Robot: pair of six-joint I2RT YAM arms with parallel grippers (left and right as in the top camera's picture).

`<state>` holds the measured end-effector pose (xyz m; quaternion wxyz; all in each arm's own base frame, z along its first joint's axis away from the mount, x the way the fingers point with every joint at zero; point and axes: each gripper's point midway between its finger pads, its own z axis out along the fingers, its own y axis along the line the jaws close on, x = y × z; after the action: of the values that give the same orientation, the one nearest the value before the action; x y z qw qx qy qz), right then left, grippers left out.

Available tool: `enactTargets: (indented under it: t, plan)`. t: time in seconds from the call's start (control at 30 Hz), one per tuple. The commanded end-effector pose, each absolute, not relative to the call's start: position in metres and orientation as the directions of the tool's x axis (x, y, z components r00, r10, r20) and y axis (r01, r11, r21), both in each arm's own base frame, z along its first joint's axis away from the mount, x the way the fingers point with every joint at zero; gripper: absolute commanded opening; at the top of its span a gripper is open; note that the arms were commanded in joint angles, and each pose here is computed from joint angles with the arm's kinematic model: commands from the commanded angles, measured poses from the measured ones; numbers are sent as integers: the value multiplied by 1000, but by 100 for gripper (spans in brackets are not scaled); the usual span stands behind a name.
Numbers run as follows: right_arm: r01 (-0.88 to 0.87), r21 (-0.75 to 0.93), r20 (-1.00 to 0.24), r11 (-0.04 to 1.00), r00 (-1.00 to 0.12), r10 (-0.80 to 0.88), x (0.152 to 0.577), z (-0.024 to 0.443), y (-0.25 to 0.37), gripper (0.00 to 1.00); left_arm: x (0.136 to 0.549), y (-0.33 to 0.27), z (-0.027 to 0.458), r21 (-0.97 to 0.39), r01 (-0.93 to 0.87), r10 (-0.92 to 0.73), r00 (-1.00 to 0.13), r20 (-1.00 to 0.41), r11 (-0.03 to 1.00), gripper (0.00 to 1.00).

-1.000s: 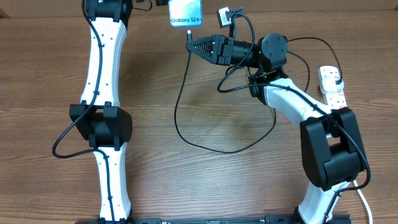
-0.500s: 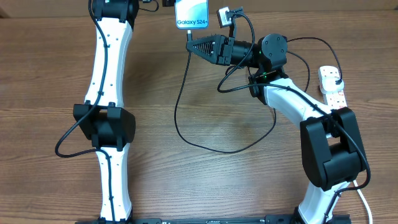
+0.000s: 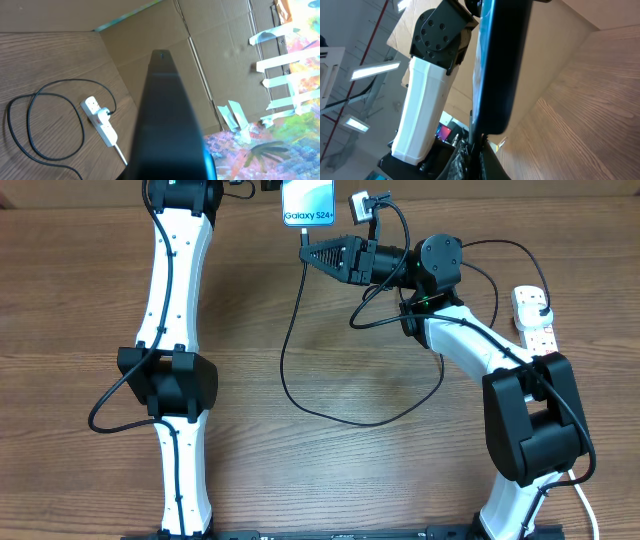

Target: Plug charger to phone and switch on socket

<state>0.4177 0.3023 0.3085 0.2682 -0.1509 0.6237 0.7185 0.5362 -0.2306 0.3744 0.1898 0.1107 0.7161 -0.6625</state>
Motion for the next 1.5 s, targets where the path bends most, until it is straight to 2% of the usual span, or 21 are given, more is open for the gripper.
enactTargets:
  t: [0.0, 1.47]
  plan:
    - [-595, 800, -570, -76, -794, 209, 422, 313, 299, 4, 531, -231, 379, -890, 447, -72, -889, -453, 84, 4]
    - [-594, 803, -564, -54, -785, 258, 434, 315, 288, 4, 525, -236, 374, -882, 465, -45, -882, -469, 81, 4]
